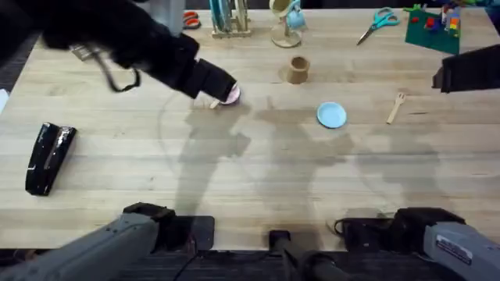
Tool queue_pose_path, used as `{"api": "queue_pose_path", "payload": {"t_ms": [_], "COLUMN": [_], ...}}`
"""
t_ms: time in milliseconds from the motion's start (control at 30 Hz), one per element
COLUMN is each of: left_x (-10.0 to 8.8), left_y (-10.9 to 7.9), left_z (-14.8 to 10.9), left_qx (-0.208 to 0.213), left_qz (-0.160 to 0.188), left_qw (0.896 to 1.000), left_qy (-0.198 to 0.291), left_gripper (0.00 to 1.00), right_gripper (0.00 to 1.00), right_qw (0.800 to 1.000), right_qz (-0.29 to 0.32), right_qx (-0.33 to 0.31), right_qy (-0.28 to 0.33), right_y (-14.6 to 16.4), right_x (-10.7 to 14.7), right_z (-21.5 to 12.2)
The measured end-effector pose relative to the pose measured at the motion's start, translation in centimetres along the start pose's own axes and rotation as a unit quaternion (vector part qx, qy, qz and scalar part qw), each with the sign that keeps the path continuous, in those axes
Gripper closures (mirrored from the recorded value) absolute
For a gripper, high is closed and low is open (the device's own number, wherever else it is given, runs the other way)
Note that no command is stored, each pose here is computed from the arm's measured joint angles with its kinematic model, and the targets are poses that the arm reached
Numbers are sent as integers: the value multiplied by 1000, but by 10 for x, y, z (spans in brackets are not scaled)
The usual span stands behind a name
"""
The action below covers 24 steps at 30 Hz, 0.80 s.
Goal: Pick up a utensil and set it on the pink plate, then put the other utensil in the container.
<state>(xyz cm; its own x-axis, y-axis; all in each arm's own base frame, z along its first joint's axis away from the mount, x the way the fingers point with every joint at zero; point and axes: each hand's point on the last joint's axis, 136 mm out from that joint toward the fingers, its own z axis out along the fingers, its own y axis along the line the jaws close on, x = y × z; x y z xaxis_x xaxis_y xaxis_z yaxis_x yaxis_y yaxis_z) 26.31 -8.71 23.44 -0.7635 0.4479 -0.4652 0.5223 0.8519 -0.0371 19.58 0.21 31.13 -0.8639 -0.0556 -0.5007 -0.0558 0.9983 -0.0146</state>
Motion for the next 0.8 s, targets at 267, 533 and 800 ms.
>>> {"api": "queue_pose_path", "payload": {"t_ms": [267,533,800], "left_x": [-2,-23,-19], "left_y": [-14,-33,-42], "left_z": [-39,-22,31], "left_qx": [-6,55,102], "left_qz": [40,90,106], "left_qw": [997,984,973], "left_qy": [-73,-145,-175], "left_gripper": [29,29,29], "right_gripper": [5,6,5], "right_qw": [1000,1000,1000], "right_qz": [0,0,0], "right_qx": [0,0,0], "right_qy": [0,0,0], "right_y": [0,0,0], "right_x": [0,0,0], "right_z": [0,0,0]}}
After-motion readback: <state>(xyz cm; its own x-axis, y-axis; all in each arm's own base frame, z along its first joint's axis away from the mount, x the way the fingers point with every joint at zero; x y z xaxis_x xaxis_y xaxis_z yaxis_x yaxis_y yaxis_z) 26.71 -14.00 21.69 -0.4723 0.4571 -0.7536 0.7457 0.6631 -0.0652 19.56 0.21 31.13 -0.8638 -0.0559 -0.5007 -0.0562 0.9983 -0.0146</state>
